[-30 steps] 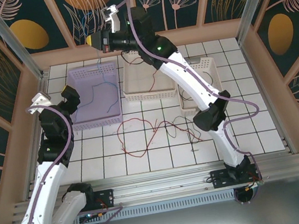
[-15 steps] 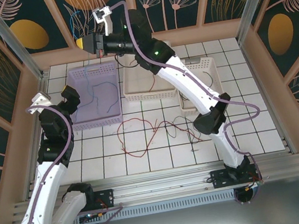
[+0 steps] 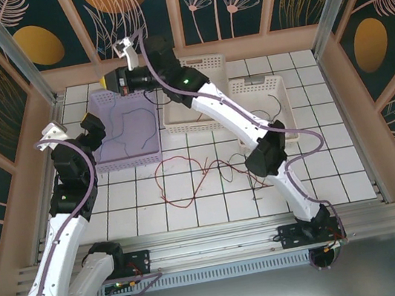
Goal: Untangle the cables
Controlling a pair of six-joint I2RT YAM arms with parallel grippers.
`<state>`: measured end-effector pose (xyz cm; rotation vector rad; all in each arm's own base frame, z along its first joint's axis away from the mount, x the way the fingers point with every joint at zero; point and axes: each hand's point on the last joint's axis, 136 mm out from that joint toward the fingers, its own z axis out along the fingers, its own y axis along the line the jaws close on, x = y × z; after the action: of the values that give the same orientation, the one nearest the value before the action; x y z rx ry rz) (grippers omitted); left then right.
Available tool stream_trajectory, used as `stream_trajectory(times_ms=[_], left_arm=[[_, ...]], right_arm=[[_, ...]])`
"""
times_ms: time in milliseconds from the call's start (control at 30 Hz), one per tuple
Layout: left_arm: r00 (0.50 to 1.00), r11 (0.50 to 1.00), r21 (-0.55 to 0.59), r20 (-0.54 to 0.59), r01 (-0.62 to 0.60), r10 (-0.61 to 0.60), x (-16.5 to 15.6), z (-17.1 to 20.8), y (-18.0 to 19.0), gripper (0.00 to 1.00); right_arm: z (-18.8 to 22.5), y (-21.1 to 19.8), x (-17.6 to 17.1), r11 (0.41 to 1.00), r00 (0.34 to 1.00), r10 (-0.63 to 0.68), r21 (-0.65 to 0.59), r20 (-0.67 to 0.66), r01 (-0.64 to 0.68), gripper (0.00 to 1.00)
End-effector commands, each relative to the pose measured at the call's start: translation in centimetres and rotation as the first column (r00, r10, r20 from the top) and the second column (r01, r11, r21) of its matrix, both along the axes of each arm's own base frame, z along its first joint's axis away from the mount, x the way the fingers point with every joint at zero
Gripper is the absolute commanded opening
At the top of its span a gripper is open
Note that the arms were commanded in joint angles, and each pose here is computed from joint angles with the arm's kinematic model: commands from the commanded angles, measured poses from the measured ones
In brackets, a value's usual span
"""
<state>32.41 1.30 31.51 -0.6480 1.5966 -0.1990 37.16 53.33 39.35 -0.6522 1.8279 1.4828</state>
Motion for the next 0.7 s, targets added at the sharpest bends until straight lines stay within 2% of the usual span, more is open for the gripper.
stream_trajectory(times_ms=[0, 267, 467, 667], left_arm=[[0.999, 1.0, 0.014, 0.037, -0.017, 0.016, -0.2, 0.9, 0.5, 0.99], [0.999, 1.0, 0.016, 0.034, -0.01, 0.009, -0.1, 0.8, 0.3, 0.99], [0.999, 1.0, 0.015, 0.033, -0.006, 0.006, -0.1, 0.8, 0.3, 0.98], [1.0, 1.0, 0.016, 0.028, -0.003, 0.002, 0.0, 0.6, 0.2, 0.99]], right_arm=[[-2.5, 0.4, 0.7, 0.999, 1.0, -0.01, -0.042, -0.021, 0.009, 0.0], [-10.4, -0.1, 3.6, 0.979, 0.971, -0.115, -0.191, -0.21, 0.075, 0.02], [-14.1, -0.7, 4.3, 0.961, 0.943, -0.162, -0.264, -0.29, 0.084, 0.11], [-16.9, -0.9, 4.3, 0.948, 0.929, -0.17, -0.311, -0.329, 0.063, 0.14]])
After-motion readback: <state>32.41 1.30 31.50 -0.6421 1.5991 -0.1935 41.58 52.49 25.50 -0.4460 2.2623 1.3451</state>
